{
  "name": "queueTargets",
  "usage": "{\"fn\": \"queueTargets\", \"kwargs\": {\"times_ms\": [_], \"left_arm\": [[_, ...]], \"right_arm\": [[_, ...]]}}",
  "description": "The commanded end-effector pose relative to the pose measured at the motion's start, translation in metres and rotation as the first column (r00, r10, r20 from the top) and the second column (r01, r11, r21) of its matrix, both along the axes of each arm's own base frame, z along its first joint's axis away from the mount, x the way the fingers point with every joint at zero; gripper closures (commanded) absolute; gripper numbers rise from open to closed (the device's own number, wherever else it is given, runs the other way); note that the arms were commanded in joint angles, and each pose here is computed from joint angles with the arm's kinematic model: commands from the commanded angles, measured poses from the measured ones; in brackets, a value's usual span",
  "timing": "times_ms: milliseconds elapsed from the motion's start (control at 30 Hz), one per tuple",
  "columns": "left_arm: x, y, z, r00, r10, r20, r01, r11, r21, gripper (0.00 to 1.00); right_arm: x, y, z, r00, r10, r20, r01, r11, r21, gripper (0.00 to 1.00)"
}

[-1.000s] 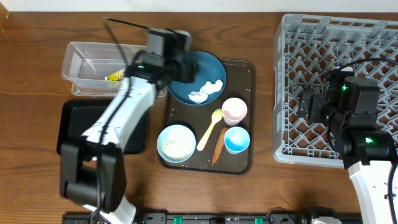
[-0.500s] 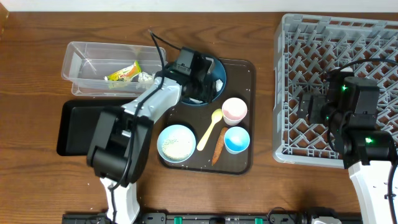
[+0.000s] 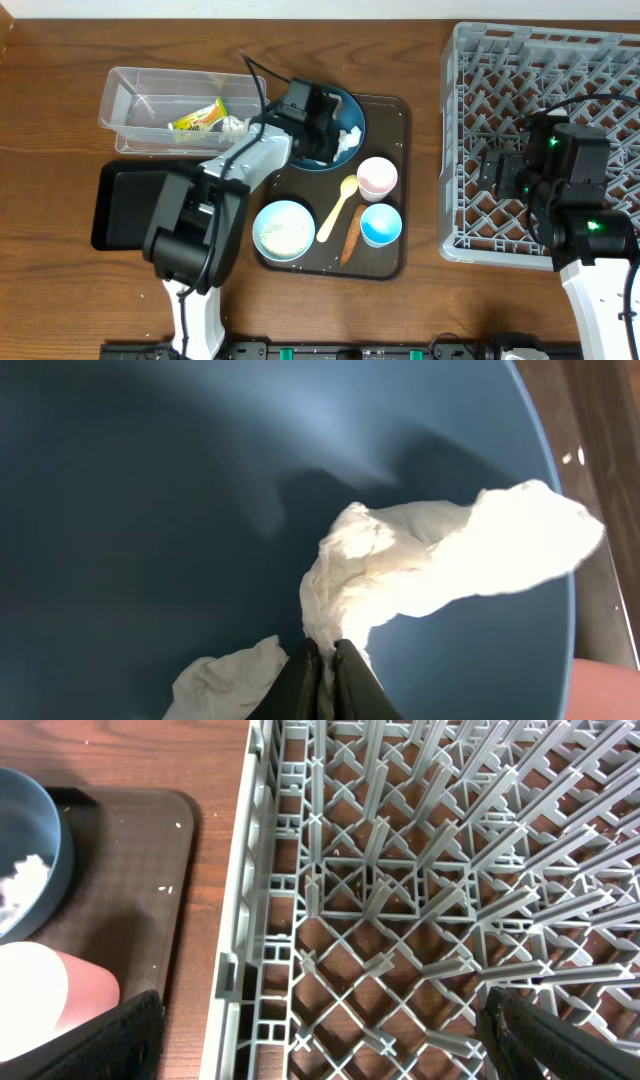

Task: Sort waste into correct bins and load items into the dishwasher rack
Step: 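Carry tissue with left gripper and drop into clear bin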

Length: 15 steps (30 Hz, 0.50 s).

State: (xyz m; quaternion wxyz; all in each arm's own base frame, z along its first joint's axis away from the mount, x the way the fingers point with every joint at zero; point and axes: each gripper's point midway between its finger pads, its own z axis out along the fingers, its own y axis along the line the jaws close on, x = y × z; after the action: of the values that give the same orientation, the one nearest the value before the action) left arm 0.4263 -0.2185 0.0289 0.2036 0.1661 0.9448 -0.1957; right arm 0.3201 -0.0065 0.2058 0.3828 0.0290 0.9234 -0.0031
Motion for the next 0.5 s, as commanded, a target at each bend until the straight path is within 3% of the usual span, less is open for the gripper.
{"fn": "queueTargets", "kwargs": {"times_ms": [0, 267, 467], "left_arm": [[0.024, 0.030, 0.060, 0.986, 0.086, 0.142, -0.086, 0.996, -0.006, 0.93], [0.044, 0.118, 0.163, 0.886, 0.288, 0.363, -0.297, 0.954, -0.033, 0.92], [0.046, 0.182, 0.156, 0.840, 0.409, 0.357, -0.450, 0.893, 0.035, 0.91]], "right_arm": [[0.003, 0.003, 0.010, 1.000, 0.006, 0.023, -0.006, 1.000, 0.007, 0.01], [0.003, 0.003, 0.010, 1.000, 0.006, 0.023, -0.006, 1.000, 0.007, 0.01], [0.003, 0.003, 0.010, 1.000, 0.006, 0.023, -0.006, 1.000, 0.007, 0.01]]}}
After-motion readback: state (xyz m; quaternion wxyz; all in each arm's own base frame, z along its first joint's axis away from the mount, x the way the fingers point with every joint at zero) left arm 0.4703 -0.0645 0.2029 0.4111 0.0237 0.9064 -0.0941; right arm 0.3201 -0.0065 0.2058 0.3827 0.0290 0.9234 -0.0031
